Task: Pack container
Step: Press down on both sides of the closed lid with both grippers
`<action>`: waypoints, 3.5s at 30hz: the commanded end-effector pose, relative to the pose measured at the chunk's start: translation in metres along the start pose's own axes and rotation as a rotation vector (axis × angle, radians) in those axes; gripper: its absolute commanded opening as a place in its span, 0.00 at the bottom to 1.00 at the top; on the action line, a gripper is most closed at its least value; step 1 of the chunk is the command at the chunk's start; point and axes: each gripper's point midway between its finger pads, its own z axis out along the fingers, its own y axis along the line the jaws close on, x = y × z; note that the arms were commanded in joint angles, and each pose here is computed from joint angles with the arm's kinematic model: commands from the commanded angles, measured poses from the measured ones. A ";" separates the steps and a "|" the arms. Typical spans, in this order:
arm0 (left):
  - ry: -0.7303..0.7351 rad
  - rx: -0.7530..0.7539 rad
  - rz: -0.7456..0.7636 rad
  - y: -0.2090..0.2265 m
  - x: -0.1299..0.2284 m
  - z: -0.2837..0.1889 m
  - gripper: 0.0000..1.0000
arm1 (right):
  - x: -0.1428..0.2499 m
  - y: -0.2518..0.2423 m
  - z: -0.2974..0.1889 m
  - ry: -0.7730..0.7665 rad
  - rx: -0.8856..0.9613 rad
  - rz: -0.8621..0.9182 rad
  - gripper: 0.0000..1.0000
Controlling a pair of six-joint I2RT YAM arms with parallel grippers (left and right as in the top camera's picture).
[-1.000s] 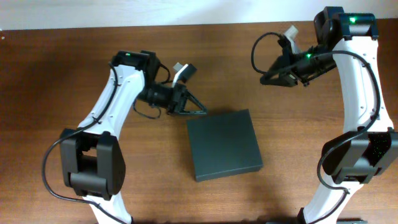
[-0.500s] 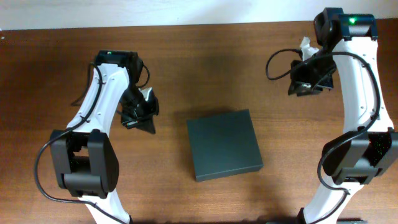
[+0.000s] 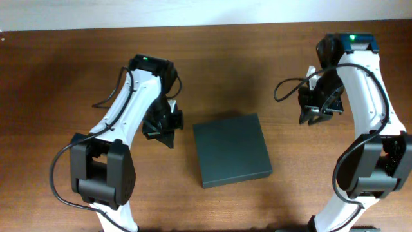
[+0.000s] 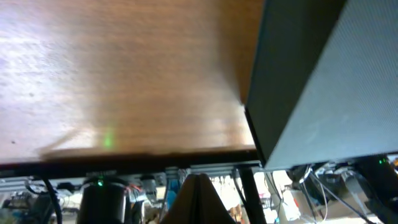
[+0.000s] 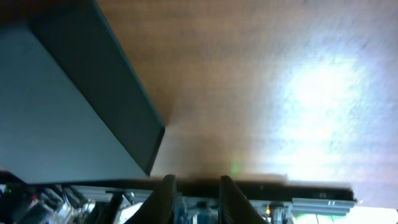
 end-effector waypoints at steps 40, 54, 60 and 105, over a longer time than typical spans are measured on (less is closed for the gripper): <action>-0.013 0.197 0.016 -0.045 -0.011 0.065 0.02 | 0.030 0.033 0.085 0.111 -0.199 -0.094 0.04; -0.073 0.262 0.048 -0.058 -0.026 0.061 0.02 | 0.038 0.066 0.095 0.126 -0.177 -0.198 0.04; -0.091 0.270 0.056 -0.060 -0.030 0.060 0.02 | 0.039 0.066 0.094 0.132 -0.177 -0.195 0.04; -0.261 0.361 0.048 -0.050 -0.073 0.033 0.02 | 0.021 0.076 0.067 0.048 -0.209 -0.228 0.04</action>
